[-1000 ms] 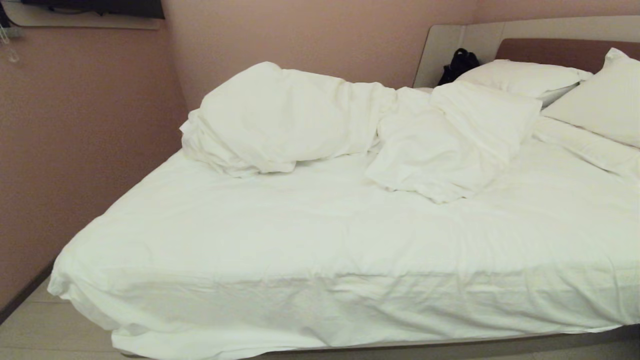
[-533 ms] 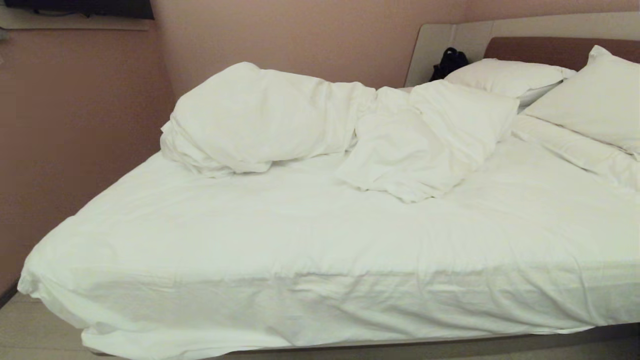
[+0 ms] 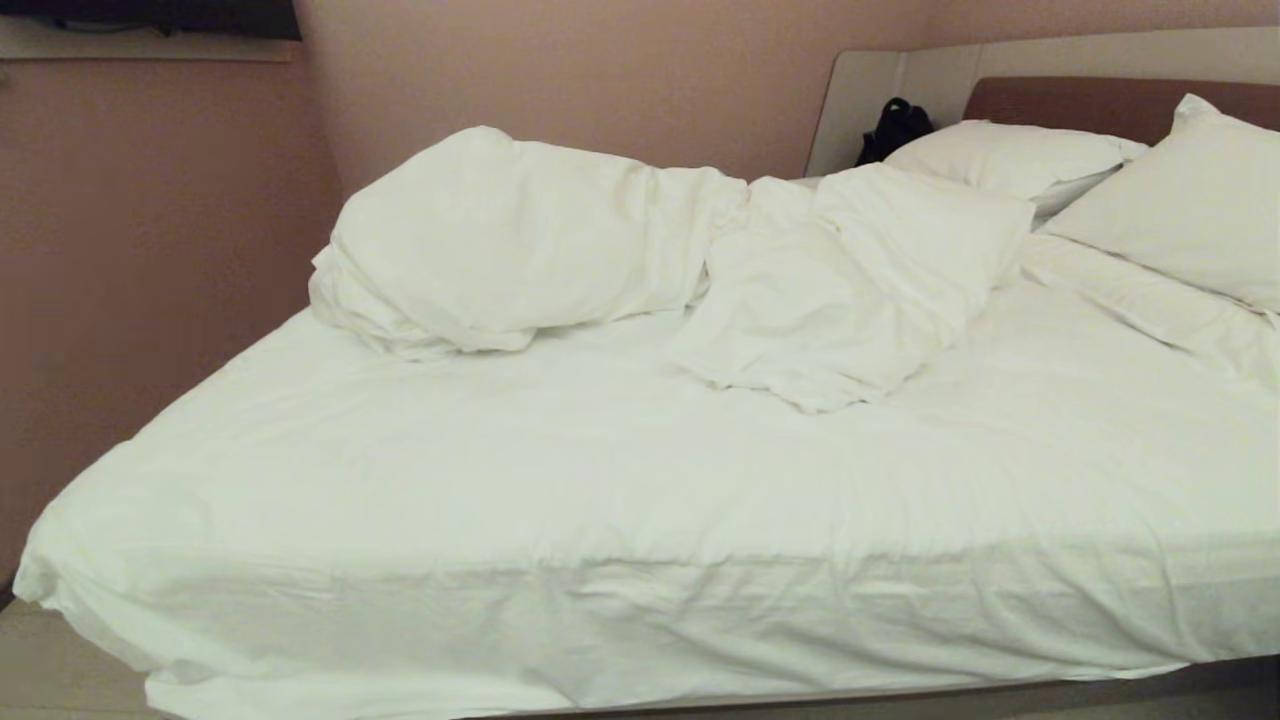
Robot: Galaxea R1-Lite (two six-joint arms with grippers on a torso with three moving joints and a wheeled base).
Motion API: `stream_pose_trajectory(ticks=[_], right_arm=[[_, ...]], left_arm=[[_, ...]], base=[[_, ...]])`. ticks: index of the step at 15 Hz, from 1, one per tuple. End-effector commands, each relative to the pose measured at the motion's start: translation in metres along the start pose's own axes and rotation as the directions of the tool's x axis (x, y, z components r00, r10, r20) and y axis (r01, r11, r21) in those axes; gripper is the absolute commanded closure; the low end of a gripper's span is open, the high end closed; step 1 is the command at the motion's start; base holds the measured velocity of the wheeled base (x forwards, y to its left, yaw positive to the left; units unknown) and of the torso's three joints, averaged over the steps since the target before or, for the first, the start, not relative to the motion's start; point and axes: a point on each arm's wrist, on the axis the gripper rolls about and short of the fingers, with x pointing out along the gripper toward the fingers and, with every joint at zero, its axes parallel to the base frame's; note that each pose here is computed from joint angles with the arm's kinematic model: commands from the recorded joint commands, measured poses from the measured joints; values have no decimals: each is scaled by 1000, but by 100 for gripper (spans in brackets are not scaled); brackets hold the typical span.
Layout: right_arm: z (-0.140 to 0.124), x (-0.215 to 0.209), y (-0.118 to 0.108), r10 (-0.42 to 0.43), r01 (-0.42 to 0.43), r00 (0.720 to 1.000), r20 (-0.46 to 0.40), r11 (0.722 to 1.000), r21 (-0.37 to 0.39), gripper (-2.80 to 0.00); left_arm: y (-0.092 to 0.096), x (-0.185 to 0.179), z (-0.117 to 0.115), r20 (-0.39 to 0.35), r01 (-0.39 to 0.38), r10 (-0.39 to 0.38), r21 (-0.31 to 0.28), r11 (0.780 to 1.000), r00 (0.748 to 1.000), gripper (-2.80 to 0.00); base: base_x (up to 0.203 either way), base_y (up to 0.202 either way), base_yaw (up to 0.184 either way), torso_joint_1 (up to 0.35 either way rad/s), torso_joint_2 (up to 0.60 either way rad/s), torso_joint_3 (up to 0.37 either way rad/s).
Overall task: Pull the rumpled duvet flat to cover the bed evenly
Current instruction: Hold the folded corner of the quilt
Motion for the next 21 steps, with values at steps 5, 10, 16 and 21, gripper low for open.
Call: stream_pose_trajectory(ticks=[5,10,16,21], right_arm=[[0,0,0,0,0,1000,1,1000,0,0],[0,0,0,0,0,1000,1,1000,0,0],[0,0,0,0,0,1000,1,1000,0,0],[0,0,0,0,0,1000,1,1000,0,0]], left_arm=[[0,0,0,-1,-1,1,-6,1000,1000,0],[0,0,0,-1,-1,1,-6,1000,1000,0],[0,0,0,-1,-1,1,-6,1000,1000,0],[0,0,0,-1,-1,1,-3,1000,1000,0]], base=[[131,0,-1,6,2,-1],[0,0,0,0,0,0],[0,0,0,0,0,0],[0,0,0,0,0,0]])
